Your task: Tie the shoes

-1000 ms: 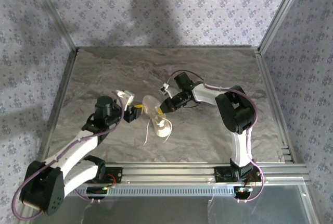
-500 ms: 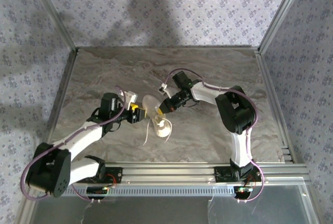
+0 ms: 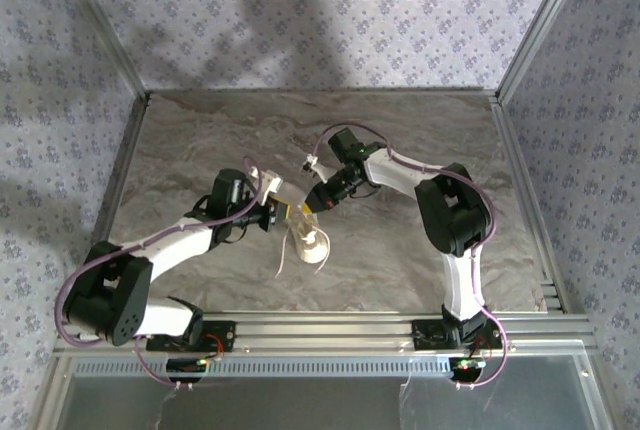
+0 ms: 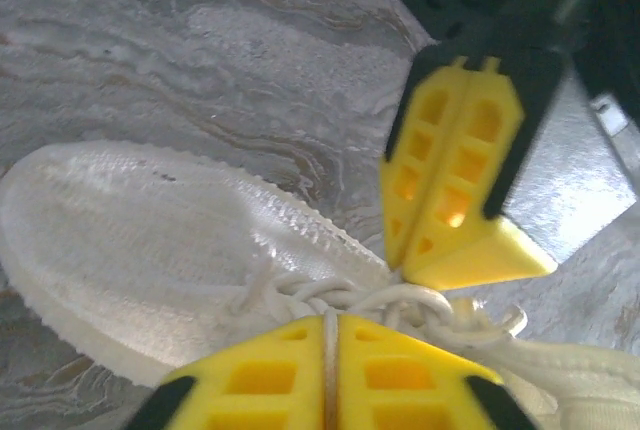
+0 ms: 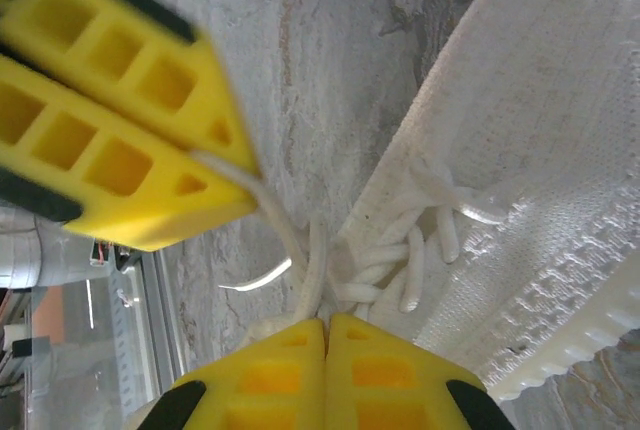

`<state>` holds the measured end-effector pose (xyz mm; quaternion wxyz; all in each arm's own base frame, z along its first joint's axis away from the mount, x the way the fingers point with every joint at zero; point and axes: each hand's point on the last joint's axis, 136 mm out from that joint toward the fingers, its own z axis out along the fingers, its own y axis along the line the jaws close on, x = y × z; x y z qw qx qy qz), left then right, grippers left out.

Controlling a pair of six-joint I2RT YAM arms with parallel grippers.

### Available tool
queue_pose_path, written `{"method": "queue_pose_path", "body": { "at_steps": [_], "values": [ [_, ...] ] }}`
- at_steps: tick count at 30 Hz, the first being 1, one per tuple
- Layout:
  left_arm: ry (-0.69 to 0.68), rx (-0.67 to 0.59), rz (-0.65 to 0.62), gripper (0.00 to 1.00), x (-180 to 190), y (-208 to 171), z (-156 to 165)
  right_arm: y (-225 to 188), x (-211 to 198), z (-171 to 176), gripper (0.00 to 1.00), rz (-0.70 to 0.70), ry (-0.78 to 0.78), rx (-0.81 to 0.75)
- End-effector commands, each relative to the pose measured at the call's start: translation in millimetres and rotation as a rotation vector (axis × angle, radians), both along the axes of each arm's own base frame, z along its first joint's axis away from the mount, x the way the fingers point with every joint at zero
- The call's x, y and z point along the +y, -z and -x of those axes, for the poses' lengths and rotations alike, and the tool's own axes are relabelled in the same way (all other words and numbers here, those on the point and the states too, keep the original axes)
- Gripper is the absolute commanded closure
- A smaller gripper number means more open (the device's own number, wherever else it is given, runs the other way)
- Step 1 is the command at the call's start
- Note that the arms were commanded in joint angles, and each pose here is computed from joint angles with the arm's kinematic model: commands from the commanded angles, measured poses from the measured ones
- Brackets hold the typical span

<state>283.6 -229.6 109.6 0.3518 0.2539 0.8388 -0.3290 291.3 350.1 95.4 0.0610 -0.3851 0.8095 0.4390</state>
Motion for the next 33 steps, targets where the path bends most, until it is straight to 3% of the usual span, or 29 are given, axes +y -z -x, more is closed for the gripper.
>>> {"method": "queue_pose_path", "body": {
  "at_steps": [1,10,25,33],
  "values": [
    [0.03,-0.04,-0.022,0.99,-5,-14,13,6,-2,1,1.0,0.072,-0.033,-0.015],
    [0.095,-0.091,-0.045,1.0,-34,-26,55,4,21,-8,1.0,0.079,-0.09,-0.066],
    [0.182,-0.111,-0.043,1.0,-95,-29,48,-7,65,-5,1.0,0.009,-0.207,-0.12],
    [0.146,-0.112,-0.071,1.0,-99,-27,36,-2,72,0,1.0,0.009,-0.237,-0.103]
  ]
}}
